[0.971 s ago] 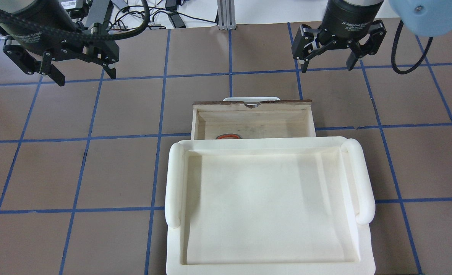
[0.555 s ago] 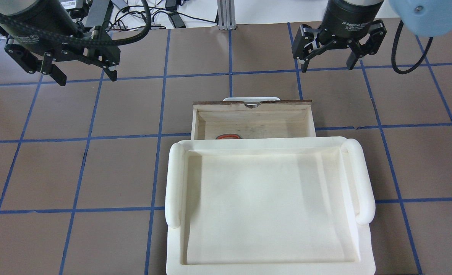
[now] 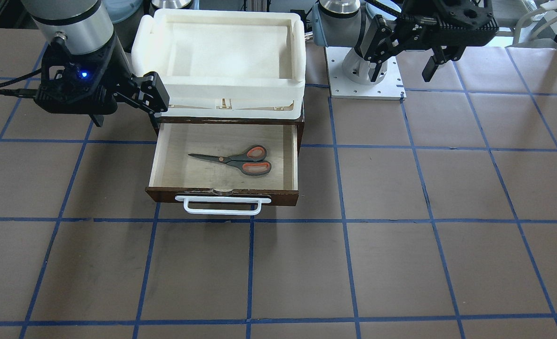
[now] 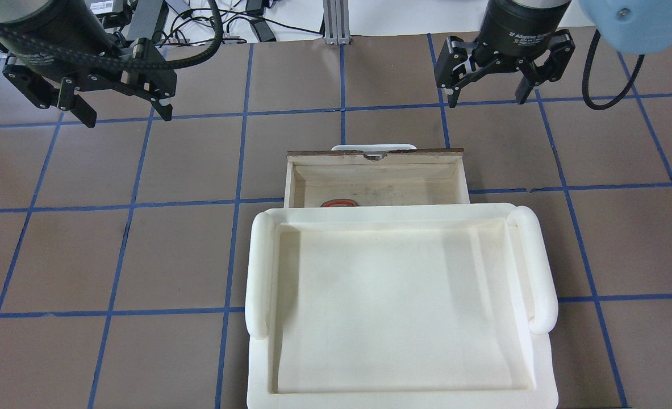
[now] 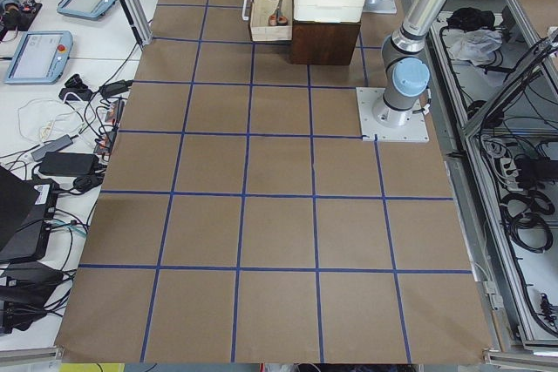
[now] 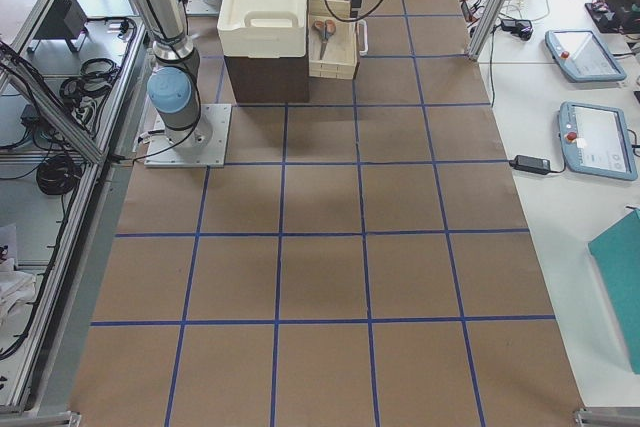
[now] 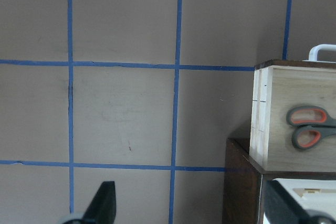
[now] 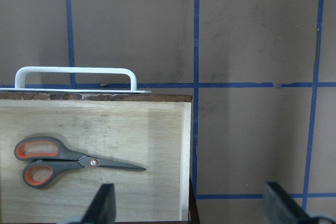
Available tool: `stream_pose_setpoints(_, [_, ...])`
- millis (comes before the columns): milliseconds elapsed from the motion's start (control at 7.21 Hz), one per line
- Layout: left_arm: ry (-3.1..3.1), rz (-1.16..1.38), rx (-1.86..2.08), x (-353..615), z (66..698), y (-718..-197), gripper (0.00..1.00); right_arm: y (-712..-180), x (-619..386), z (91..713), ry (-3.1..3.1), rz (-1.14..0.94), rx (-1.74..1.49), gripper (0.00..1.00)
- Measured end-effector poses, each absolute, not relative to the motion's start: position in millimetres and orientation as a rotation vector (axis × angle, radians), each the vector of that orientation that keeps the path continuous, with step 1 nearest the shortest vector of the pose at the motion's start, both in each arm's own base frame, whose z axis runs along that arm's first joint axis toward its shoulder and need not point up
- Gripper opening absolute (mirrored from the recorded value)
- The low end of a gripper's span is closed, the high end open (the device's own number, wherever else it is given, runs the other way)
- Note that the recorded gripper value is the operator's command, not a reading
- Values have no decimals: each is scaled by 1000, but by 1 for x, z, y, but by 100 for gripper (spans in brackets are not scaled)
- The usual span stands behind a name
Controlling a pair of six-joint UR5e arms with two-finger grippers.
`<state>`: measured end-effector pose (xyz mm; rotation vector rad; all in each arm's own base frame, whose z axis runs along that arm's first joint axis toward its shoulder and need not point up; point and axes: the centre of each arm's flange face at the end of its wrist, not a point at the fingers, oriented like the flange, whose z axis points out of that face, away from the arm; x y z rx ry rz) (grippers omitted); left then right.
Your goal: Place scissors in drawer with both arms
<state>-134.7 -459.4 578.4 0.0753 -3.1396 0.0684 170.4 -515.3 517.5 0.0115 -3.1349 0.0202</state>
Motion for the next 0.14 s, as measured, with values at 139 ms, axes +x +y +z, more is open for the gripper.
stream_pose_setpoints(139, [-3140,68,75,-135,578,-459,100,-513,170,520,-3134,18,11,100])
